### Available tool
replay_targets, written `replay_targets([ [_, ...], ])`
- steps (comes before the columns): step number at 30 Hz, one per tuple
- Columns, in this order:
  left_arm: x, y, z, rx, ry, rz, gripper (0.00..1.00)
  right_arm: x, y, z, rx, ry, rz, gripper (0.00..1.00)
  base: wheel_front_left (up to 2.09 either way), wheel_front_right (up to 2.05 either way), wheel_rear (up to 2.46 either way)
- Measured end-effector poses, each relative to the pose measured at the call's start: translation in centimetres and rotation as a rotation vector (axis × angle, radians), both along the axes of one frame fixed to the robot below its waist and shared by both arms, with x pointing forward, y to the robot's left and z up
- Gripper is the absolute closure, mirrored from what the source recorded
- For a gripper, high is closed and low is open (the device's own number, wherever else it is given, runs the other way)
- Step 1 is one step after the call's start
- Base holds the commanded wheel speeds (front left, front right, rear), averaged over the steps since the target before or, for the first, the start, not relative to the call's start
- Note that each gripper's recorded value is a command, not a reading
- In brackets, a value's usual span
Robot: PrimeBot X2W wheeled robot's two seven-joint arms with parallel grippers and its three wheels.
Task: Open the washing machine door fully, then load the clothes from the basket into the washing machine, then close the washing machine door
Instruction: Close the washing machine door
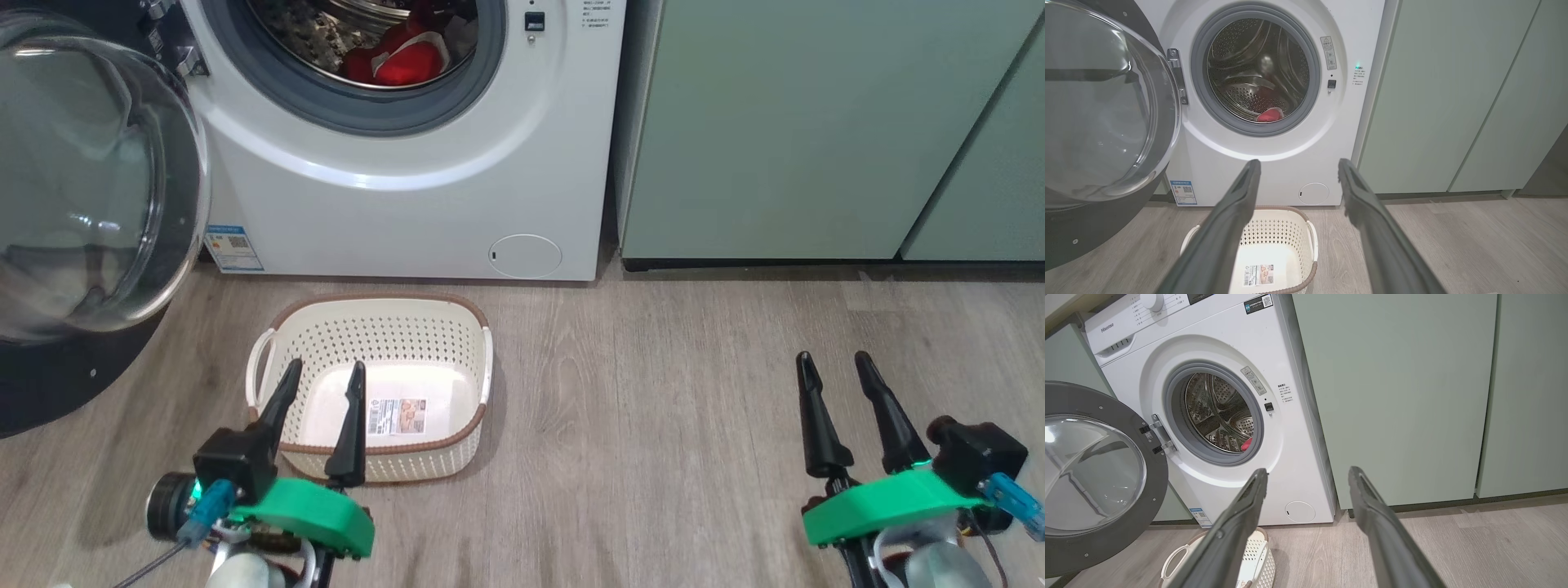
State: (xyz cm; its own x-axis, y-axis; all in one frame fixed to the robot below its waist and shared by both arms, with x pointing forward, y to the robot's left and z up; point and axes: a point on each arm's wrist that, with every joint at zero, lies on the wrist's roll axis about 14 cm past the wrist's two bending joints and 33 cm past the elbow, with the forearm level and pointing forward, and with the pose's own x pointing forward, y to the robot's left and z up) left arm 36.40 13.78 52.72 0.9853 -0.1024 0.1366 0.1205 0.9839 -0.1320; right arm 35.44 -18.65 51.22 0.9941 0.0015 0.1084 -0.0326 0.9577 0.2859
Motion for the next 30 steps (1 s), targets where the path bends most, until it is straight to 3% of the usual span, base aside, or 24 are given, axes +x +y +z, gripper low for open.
replay_targets([
  [20, -0.2, 0.2, -0.5, 0.002, 0.015, 0.006, 0.00, 0.2, 0.2, 0.0, 0.000, 0.001, 0.006, 0.00, 0.00, 0.00, 0.00],
  [30, -1.2, 2.2, -1.9, 0.000, 0.059, 0.072, 0.00, 1.9, 3.4, -0.9, -0.003, 0.029, 0.102, 0.00, 0.00, 0.00, 0.00],
])
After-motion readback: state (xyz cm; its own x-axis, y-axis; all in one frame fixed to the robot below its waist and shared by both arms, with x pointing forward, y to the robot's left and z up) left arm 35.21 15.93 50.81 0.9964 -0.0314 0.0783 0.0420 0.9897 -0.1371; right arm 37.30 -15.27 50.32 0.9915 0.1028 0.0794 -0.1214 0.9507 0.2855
